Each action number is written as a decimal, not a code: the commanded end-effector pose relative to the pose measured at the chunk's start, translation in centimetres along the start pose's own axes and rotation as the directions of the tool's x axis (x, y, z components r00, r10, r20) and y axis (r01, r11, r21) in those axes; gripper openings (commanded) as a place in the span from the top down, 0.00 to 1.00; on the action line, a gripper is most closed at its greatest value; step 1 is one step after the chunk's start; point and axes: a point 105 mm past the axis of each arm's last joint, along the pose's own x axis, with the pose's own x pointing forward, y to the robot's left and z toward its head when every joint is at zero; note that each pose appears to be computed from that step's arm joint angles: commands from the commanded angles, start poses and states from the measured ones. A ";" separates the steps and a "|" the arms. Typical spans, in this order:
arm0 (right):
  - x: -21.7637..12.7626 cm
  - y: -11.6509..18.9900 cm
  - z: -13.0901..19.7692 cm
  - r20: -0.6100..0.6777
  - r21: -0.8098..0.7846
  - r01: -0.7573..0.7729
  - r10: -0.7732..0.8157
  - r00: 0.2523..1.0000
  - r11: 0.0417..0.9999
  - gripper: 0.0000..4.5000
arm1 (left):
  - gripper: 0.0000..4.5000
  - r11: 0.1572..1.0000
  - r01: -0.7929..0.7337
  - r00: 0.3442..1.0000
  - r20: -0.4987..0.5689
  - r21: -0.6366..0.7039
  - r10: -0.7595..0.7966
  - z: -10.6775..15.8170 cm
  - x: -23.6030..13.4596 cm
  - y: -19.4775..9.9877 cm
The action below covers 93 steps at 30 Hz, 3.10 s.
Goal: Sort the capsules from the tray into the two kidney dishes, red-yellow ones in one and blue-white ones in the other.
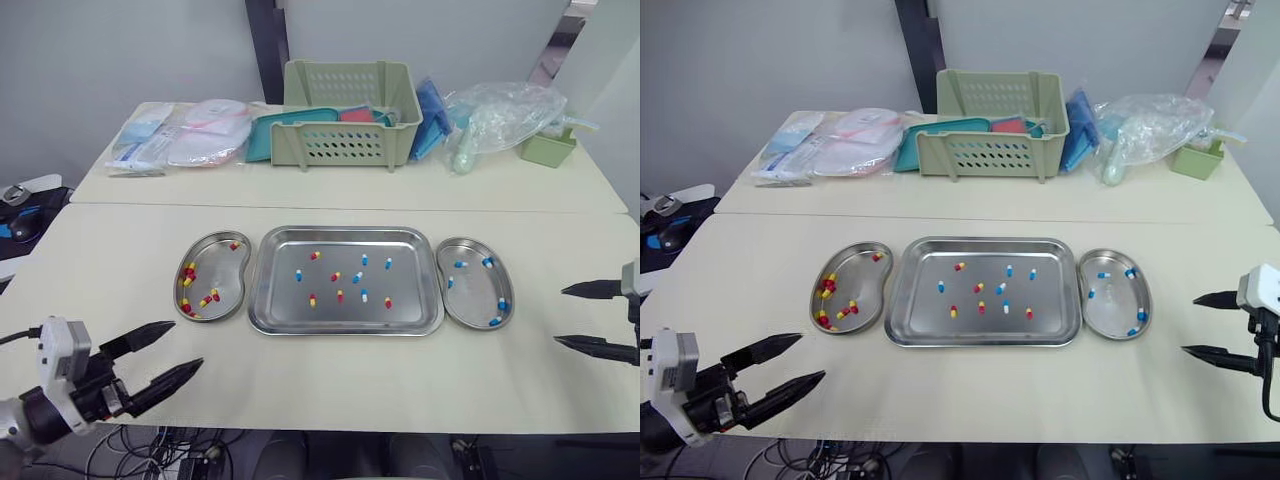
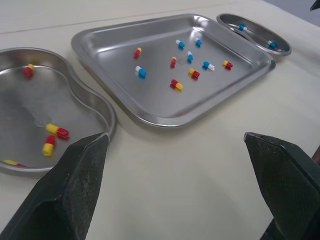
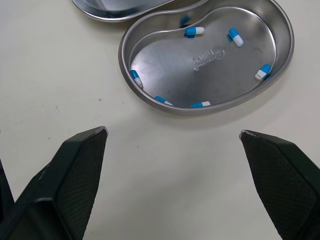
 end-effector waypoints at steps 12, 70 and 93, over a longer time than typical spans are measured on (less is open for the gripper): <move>-1.1 0.1 1.3 0.037 -0.050 0.065 -0.064 0.997 0.997 0.00 | 0.00 0.998 -0.014 0.972 0.233 0.055 0.001 -0.2 3.3 -1.6; 23.5 9.3 24.2 0.386 -0.198 -0.113 0.184 0.904 0.974 0.28 | 0.00 0.991 -0.040 0.973 0.228 0.127 0.010 -1.0 4.0 -0.7; 30.3 8.3 24.6 0.295 -0.241 -0.167 0.236 0.926 0.956 0.28 | 0.00 0.990 -0.024 0.976 0.217 0.137 -0.006 -0.7 4.3 -1.3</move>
